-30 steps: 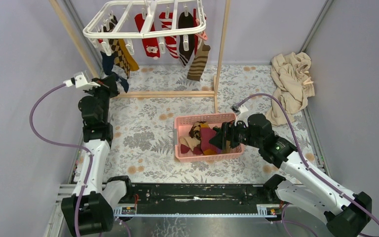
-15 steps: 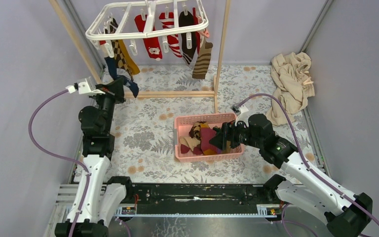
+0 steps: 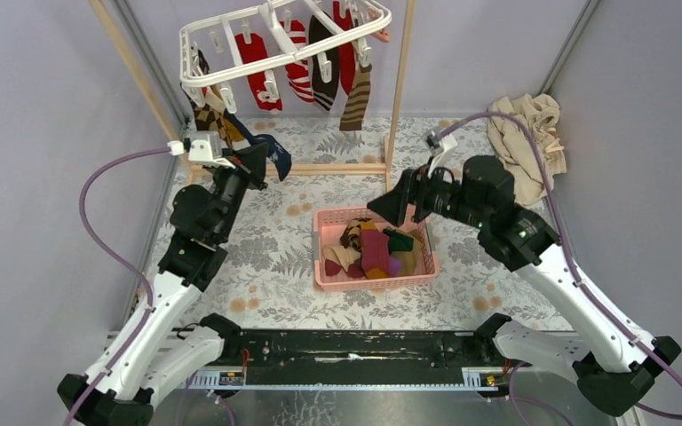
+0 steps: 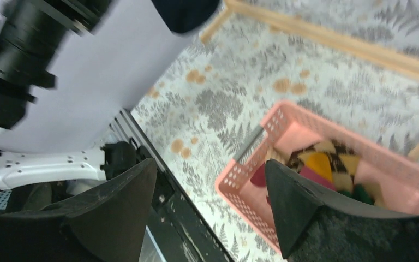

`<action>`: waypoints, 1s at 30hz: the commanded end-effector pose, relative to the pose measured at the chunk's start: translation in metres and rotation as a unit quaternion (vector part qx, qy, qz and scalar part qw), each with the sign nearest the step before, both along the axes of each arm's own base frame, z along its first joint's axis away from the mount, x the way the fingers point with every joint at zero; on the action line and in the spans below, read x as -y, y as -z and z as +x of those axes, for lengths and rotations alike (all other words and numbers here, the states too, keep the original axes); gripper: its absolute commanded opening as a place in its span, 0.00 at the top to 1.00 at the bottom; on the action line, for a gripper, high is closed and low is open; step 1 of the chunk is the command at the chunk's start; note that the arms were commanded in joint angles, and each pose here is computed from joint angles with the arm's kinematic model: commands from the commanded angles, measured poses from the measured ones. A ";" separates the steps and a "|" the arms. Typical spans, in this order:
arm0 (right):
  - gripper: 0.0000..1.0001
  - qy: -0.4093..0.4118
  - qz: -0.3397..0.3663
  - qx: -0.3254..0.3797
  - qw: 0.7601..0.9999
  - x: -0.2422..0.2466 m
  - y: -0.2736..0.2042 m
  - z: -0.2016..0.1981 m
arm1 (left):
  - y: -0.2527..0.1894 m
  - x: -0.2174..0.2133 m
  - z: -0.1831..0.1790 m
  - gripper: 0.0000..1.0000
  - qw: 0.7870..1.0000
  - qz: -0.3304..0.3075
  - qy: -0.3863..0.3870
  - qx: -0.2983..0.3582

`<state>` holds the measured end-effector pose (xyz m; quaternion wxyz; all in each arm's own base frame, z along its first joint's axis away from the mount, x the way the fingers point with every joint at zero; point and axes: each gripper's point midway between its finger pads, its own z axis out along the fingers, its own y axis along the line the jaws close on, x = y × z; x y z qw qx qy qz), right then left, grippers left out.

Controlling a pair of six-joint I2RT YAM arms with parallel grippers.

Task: Remove the socks clipped to the hanger
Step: Adjust the hanger on the clothesline.

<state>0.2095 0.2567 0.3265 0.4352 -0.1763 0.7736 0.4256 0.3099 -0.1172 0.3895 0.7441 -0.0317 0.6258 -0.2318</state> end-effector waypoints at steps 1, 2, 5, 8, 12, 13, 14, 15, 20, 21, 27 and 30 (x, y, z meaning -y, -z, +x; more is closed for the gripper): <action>0.20 0.002 0.016 0.070 0.997 -0.001 -0.063 0.008 | -0.013 0.014 -0.002 1.00 1.000 0.021 -0.012 0.011; 0.20 0.008 0.019 0.081 0.997 -0.001 -0.075 0.012 | -0.013 0.021 -0.003 1.00 0.999 0.028 -0.010 0.011; 0.19 0.025 0.037 0.119 0.992 -0.003 -0.119 0.025 | -0.011 0.036 -0.008 1.00 0.999 0.046 -0.012 0.008; 0.19 0.031 0.067 0.151 0.986 -0.009 -0.166 0.034 | -0.009 0.043 -0.016 1.00 0.999 0.050 -0.013 0.006; 0.19 0.033 0.115 0.170 0.978 -0.024 -0.204 0.049 | -0.006 0.040 -0.027 1.00 0.998 0.055 -0.023 0.001; 0.19 0.027 0.128 0.173 0.976 -0.029 -0.212 0.051 | -0.006 0.038 -0.030 1.00 0.998 0.054 -0.024 0.001; 0.19 0.020 0.139 0.176 0.974 -0.035 -0.218 0.053 | -0.007 0.036 -0.032 1.00 0.998 0.052 -0.023 0.002; 0.19 0.010 0.150 0.178 0.973 -0.042 -0.223 0.056 | -0.006 0.035 -0.034 1.00 0.998 0.053 -0.023 0.000; 0.19 -0.045 0.175 0.180 0.967 -0.072 -0.236 0.065 | -0.005 0.024 -0.040 1.00 0.998 0.056 -0.034 -0.005; 0.19 -0.058 0.186 0.183 0.963 -0.077 -0.240 0.063 | -0.005 0.021 -0.042 1.00 0.998 0.055 -0.036 -0.006; 0.19 -0.108 0.254 0.174 0.945 -0.097 -0.261 0.061 | -0.004 0.002 -0.053 1.00 0.997 0.053 -0.055 -0.011; 0.19 -0.114 0.279 0.169 0.938 -0.103 -0.267 0.065 | -0.001 -0.006 -0.058 1.00 0.996 0.058 -0.063 -0.016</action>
